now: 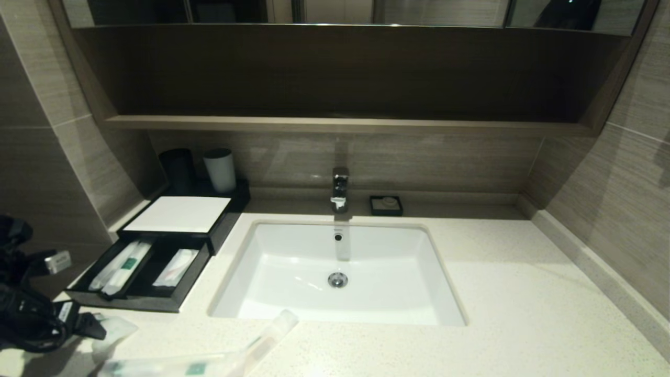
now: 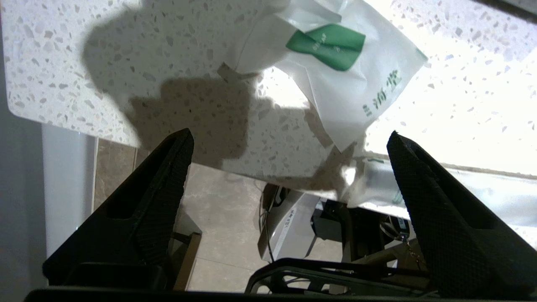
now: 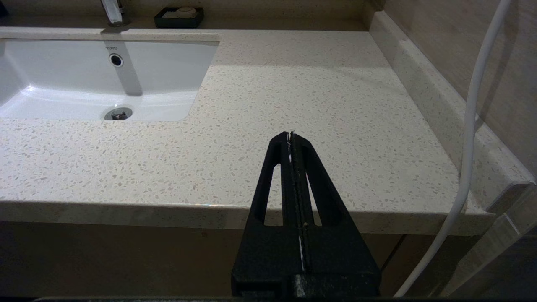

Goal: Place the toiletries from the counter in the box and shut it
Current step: Pick up the bathroom toiletry

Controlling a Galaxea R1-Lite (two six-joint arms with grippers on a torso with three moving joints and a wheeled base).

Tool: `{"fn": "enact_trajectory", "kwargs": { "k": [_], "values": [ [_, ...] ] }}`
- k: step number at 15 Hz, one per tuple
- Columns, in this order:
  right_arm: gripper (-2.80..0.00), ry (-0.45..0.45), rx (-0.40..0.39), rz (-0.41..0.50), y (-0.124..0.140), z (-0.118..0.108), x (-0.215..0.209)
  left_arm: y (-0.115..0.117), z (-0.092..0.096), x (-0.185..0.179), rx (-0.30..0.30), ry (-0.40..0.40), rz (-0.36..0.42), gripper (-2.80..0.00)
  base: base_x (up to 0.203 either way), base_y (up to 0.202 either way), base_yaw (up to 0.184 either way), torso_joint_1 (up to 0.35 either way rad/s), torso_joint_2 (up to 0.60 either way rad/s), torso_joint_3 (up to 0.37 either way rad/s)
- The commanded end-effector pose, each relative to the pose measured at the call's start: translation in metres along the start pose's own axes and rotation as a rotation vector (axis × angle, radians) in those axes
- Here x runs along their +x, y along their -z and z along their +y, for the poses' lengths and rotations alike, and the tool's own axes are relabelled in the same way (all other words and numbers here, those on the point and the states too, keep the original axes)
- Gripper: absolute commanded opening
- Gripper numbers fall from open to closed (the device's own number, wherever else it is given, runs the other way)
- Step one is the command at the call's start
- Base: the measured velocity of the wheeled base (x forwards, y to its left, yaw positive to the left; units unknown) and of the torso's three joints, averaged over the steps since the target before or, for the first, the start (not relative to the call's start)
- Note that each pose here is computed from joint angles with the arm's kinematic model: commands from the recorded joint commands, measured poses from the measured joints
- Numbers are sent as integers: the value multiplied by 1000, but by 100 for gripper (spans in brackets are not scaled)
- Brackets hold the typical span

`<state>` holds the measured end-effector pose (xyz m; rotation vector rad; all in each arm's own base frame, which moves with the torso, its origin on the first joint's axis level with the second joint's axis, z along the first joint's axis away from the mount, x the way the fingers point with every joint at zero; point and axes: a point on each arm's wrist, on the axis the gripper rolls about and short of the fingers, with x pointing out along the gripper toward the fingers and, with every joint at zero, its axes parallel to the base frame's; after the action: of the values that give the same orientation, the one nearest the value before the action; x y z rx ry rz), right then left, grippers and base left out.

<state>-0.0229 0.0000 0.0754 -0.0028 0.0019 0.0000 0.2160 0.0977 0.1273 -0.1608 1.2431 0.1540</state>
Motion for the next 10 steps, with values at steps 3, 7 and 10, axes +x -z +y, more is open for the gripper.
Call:
{"fn": "enact_trajectory", "kwargs": {
  "k": [3,7,10],
  "values": [
    [-280,0,0,-2,0,0,0,-6,2,16,3,50,8,0,0,0,0,0,0,0],
    [-280,0,0,-2,0,0,0,-8,0,17,35,79,-2,0,0,0,0,0,0,0],
    [-280,0,0,-1,0,0,0,-6,0,20,43,83,13,-280,0,0,0,0,0,0]
  ]
}}
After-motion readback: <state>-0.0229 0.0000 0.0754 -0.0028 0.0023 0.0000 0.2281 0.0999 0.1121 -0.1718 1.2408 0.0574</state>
